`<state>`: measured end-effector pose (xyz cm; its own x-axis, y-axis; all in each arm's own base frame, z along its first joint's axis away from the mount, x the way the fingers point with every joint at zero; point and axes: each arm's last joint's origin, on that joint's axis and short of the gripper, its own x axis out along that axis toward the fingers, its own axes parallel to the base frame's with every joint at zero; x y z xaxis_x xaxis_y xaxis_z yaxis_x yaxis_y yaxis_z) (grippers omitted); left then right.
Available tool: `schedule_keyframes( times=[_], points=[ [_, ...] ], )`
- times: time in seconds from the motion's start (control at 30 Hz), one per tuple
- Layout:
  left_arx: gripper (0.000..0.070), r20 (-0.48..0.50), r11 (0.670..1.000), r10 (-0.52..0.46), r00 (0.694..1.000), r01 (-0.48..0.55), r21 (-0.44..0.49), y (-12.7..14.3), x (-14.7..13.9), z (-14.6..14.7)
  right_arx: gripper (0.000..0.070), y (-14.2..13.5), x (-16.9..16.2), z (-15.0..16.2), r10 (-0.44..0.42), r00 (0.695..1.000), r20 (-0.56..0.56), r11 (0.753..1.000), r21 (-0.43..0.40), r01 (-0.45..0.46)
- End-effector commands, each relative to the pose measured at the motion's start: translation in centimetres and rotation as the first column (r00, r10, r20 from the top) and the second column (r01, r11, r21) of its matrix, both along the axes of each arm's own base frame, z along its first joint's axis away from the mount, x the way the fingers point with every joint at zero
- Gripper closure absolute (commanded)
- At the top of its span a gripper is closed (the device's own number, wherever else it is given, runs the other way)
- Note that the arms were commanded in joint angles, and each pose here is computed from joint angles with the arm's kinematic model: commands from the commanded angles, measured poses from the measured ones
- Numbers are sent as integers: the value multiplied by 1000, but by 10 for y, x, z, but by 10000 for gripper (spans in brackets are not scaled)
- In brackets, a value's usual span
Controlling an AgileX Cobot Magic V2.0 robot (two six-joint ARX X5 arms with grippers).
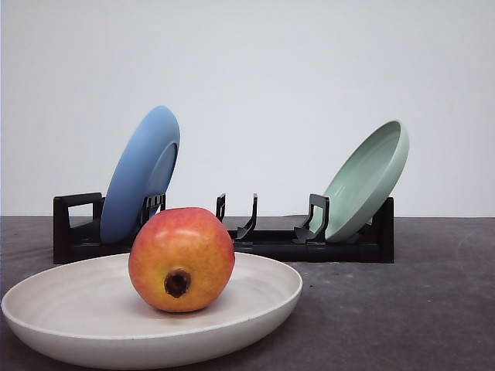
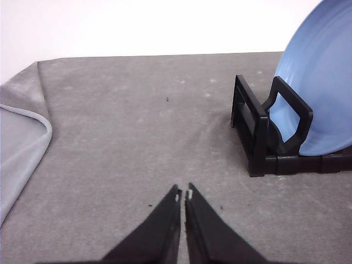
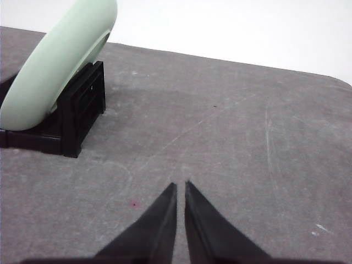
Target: Place pomegranate in white plate
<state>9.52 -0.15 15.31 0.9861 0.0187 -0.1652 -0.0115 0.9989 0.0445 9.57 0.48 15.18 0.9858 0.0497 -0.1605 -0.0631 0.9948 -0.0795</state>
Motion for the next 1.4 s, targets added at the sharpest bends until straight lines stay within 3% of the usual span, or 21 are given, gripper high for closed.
schedule_keyframes(
  times=[0.0,1.37],
  points=[
    [700,-12,1000,1,1000,-1,1,0,0,-4,675,0,0,-2,-2,1000,-12,1000,5,2],
    [700,-12,1000,1,1000,-1,1,0,0,-4,675,0,0,-2,-2,1000,-12,1000,5,2]
  ],
)
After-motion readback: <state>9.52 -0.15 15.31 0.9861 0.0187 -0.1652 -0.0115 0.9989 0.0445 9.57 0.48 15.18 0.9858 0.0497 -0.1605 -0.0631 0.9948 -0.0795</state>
